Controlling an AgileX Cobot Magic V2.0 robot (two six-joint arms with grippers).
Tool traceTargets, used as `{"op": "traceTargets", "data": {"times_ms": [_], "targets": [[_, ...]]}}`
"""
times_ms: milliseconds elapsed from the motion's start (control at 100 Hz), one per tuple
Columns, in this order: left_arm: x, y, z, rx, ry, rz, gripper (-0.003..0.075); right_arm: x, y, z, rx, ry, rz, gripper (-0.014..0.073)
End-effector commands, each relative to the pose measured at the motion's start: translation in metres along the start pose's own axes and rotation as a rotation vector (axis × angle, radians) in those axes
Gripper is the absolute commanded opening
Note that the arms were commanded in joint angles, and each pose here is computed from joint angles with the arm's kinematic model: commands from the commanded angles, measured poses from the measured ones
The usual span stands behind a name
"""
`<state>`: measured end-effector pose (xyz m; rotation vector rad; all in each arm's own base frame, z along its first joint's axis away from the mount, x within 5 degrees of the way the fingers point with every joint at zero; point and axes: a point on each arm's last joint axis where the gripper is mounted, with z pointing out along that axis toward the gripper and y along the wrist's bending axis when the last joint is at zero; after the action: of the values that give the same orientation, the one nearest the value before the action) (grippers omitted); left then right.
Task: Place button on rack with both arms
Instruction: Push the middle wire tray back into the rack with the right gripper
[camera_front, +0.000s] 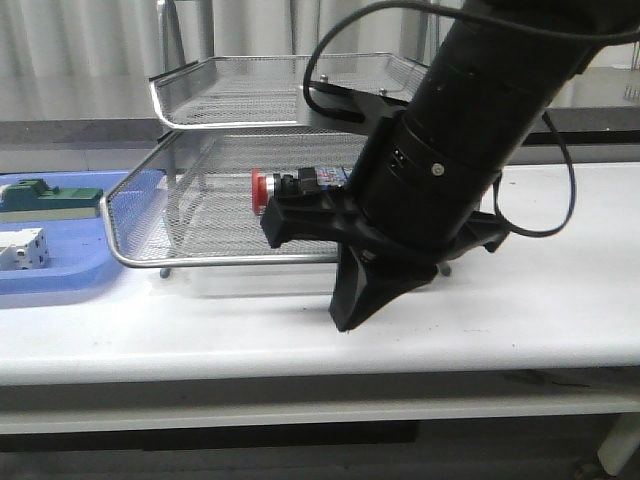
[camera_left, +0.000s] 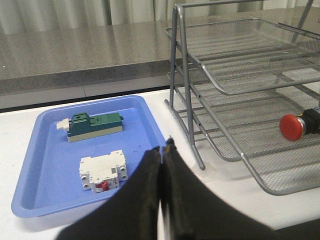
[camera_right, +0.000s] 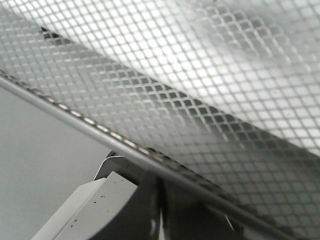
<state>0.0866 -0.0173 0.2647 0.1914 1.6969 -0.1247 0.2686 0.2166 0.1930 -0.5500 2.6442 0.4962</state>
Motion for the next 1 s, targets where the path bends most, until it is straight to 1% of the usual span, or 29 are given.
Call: {"op": "traceTargets", "data": {"times_ms": [0, 90, 210, 430, 590, 730, 910, 990], "targets": [[-0.016, 0.002, -0.001, -0.019, -0.103, -0.021, -0.0021, -0.026, 0.006, -0.017, -0.002, -0.136, -0.056, -0.0067], [-0.016, 0.002, -0.001, -0.019, -0.103, -0.021, -0.0021, -0.037, 0.004, -0.015, 0.010, -0.152, -0.071, -0.0067], [-0.016, 0.002, -0.001, -0.019, -0.103, -0.021, -0.0021, -0.051, -0.004, -0.013, 0.021, -0.178, -0.053, -0.0067], [-0.016, 0.002, -0.001, -0.019, -0.103, -0.021, -0.0021, -0.077, -0.032, -0.006, 0.072, -0.214, -0.023, -0.0067], [-0.016, 0.002, -0.001, -0.019, -0.103, -0.021, -0.0021, -0.090, -0.044, -0.007, 0.092, -0.245, -0.007, -0.0067], [-0.016, 0.002, -0.001, -0.019, -0.103, -0.021, -0.0021, -0.098, -0.049, -0.009, 0.104, -0.281, -0.010, -0.0067], [-0.016, 0.002, -0.001, -0.019, -0.103, -0.021, -0.0021, -0.104, -0.049, -0.011, 0.113, -0.346, -0.024, -0.0067], [-0.016, 0.002, -0.001, -0.019, -0.103, -0.021, -0.0021, -0.105, -0.049, -0.012, 0.113, -0.354, -0.024, -0.0067]]}}
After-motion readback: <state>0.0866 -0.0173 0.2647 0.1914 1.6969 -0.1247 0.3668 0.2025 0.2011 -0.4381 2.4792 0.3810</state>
